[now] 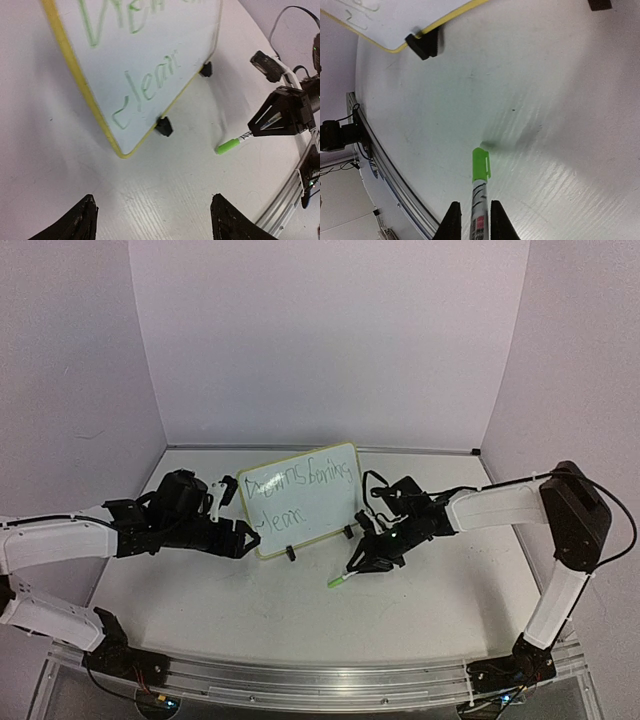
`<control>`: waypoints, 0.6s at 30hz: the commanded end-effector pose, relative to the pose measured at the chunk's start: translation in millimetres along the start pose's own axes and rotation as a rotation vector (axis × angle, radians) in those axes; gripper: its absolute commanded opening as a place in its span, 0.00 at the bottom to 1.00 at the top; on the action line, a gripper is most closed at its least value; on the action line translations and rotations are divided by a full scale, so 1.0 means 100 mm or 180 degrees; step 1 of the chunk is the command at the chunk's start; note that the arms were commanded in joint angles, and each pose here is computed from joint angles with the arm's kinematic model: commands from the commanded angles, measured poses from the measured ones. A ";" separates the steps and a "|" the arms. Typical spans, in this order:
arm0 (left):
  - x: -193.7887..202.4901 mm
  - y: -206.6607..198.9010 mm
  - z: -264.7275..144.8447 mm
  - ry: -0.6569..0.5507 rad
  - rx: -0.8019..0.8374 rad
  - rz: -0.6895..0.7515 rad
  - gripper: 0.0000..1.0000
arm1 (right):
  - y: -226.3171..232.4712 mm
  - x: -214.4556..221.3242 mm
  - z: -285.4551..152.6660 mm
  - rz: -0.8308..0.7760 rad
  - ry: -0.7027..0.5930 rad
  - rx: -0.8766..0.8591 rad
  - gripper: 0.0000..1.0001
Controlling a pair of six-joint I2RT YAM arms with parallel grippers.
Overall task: Write a sentence on the whiteboard
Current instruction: Put down the whiteboard marker at the center of the board, then reset both arms
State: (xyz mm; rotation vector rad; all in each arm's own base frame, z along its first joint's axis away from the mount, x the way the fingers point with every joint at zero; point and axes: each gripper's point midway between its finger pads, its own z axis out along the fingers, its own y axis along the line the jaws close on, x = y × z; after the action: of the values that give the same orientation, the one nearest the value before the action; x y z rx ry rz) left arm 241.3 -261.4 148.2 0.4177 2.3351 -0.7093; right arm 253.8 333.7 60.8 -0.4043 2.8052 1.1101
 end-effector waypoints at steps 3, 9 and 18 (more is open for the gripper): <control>-0.05 0.53 -0.03 -0.0099 -0.0440 -0.0375 0.78 | -0.35 -0.39 -0.17 0.0134 -0.0438 0.0353 0.52; -0.12 1.09 -0.14 -0.0292 -0.0843 -0.0701 0.80 | -0.69 -0.54 -0.43 0.0219 -0.0696 0.0654 0.80; -0.32 1.99 -0.19 -0.0466 -0.1094 -0.1163 0.83 | -1.32 -0.84 -0.98 0.0376 -0.1096 0.1033 0.98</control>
State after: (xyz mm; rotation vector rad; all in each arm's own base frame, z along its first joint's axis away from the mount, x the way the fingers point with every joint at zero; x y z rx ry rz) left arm 317.7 -114.3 102.2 -0.1801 2.4148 -0.4464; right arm 349.3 227.5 43.7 -0.0385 2.7331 0.7514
